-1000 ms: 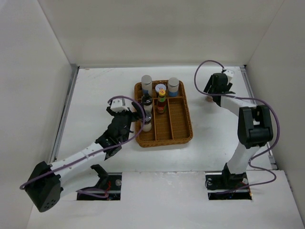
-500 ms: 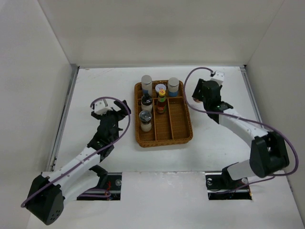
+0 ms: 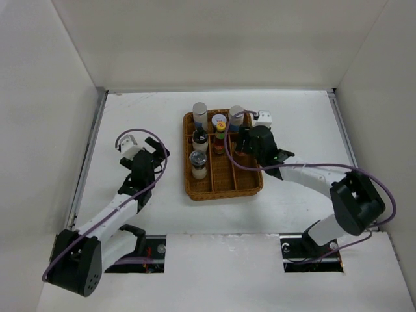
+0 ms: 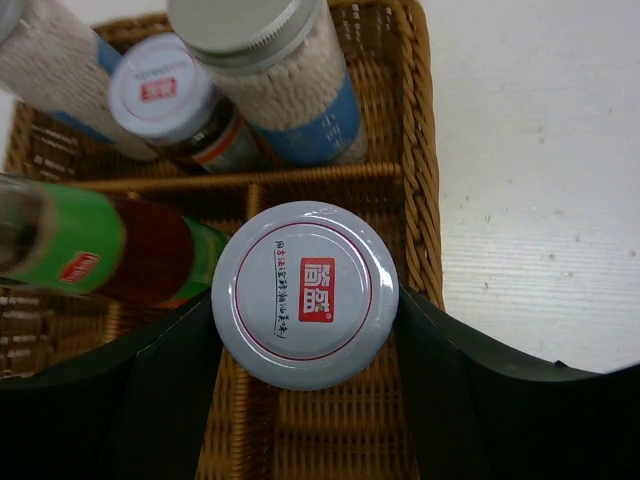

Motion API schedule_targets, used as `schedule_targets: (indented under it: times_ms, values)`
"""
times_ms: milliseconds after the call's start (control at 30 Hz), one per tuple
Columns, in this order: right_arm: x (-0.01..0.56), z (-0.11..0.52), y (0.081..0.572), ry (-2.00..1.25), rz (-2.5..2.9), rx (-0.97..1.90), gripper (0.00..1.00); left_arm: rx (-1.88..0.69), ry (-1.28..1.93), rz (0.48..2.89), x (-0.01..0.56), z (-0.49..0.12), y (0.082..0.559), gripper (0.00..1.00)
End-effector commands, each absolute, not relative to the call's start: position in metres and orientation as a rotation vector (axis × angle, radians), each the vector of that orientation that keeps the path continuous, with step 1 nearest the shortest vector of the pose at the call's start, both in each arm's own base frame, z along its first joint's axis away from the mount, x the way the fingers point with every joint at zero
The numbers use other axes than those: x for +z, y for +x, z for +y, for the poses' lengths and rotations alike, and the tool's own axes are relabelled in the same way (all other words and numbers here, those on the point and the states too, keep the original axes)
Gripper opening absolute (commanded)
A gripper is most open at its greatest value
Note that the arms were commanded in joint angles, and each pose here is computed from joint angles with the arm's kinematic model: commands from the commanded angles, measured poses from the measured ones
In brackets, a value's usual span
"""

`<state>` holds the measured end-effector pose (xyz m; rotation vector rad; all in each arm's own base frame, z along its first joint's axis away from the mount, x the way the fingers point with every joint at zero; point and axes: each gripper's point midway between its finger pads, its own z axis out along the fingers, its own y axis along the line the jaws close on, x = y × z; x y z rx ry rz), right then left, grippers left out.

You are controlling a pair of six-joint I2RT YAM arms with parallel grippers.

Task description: Organize the condiment bottles

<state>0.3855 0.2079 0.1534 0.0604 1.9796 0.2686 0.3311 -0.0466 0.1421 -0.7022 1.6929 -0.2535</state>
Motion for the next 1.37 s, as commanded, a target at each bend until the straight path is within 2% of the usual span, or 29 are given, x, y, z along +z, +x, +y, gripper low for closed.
schedule_targets:
  times_ms: [0, 100, 200, 300, 433, 667, 900, 1167, 1333]
  values:
    - [0.19, 0.224, 0.409, 0.11, 1.802, 0.372, 0.5, -0.288, -0.745, 1.725, 0.128, -0.048, 0.33, 1.0]
    - [0.178, 0.228, 0.414, 0.109, 1.793, 0.372, 0.54, -0.296, -0.747, 1.739, 0.122, -0.05, 0.331, 1.0]
    - [0.167, 0.224, 0.416, 0.111, 1.808, 0.328, 0.67, -0.294, -0.741, 1.768, 0.116, -0.053, 0.333, 1.0]
    - [0.166, 0.219, 0.414, 0.117, 1.808, 0.304, 0.87, -0.28, -0.736, 1.804, 0.108, -0.056, 0.333, 1.0]
    - [0.189, 0.209, 0.402, 0.154, 1.772, 0.327, 1.0, -0.273, -0.729, 1.829, 0.105, -0.059, 0.332, 1.0]
    - [0.233, 0.125, 0.372, 0.442, 1.592, 0.3, 1.0, -0.275, -0.713, 1.828, 0.119, -0.065, 0.336, 1.0]
    - [0.191, 0.047, 0.337, 0.755, 1.495, 0.321, 1.0, -0.259, -0.684, 1.893, 0.109, -0.075, 0.337, 1.0]
    - [0.162, 0.055, 0.35, 0.765, 1.563, 0.36, 1.0, -0.253, -0.685, 1.887, 0.108, -0.073, 0.339, 1.0]
    - [0.163, 0.058, 0.352, 0.753, 1.566, 0.376, 1.0, -0.242, -0.684, 1.893, 0.107, -0.071, 0.336, 1.0]
